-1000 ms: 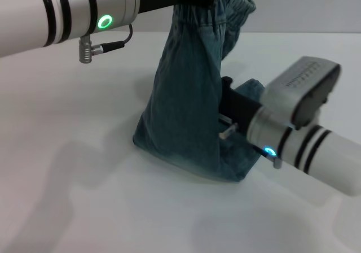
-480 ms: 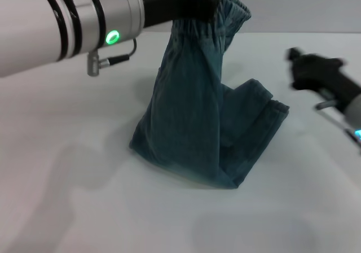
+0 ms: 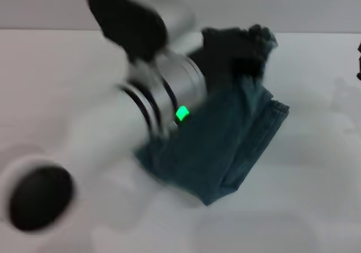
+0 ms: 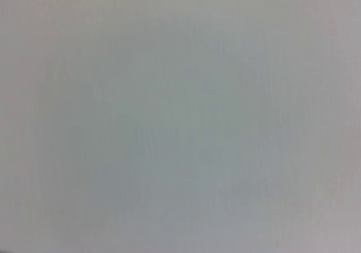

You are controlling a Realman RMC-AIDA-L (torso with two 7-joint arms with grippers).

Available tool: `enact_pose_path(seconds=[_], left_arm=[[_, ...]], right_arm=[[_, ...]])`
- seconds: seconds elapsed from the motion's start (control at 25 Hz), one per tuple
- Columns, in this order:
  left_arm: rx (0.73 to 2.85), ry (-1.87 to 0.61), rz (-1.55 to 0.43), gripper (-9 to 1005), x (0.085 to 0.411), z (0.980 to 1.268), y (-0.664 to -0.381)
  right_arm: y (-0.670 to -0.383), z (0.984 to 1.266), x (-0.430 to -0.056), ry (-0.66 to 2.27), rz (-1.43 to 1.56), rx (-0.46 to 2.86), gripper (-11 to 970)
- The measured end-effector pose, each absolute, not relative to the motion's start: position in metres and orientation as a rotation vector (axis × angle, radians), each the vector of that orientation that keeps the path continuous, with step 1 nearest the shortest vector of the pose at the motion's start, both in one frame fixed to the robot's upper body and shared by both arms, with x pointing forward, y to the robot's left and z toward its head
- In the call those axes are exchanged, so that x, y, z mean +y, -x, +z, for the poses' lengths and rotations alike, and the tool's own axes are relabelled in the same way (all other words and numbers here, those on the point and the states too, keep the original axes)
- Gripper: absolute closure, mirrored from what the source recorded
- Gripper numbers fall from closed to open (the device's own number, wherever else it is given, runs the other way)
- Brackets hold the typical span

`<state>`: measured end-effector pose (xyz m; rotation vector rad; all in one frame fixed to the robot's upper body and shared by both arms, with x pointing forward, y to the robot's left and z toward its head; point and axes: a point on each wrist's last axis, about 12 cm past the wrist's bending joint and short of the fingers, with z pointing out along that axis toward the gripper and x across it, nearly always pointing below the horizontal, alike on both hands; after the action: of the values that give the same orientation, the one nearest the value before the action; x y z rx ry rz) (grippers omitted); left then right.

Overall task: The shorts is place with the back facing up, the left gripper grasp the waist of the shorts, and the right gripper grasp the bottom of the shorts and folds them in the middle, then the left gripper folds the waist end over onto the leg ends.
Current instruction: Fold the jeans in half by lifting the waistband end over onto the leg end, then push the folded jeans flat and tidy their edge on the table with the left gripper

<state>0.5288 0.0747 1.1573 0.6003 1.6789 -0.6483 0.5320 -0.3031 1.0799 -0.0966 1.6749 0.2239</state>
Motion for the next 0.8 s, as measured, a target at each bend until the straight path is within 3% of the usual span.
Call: enact_pose_path(seconds=[0.08,0.2,0.52,0.8], left_arm=[[1.679,-0.600,-0.648,932,0.075,1.157,-0.529],[1.576,-0.610,-0.667,897,0.048,1.120,-0.526],[1.471,-0.521,-0.689,759,0.058,1.112,-0.523],[1.361,-0.451,-0.590,435,0.095,1.097,-0.508]], right_arm=[[-0.531,1.080,-0.303,0.097,0.224,1.675,959],[-0.530,1.077,-0.302,0.101,0.228,1.683,959],[-0.525,1.069,-0.299,0.115,0.252,1.707,959],[-0.505,1.059,-0.309,0.147,0.322,1.622,959]])
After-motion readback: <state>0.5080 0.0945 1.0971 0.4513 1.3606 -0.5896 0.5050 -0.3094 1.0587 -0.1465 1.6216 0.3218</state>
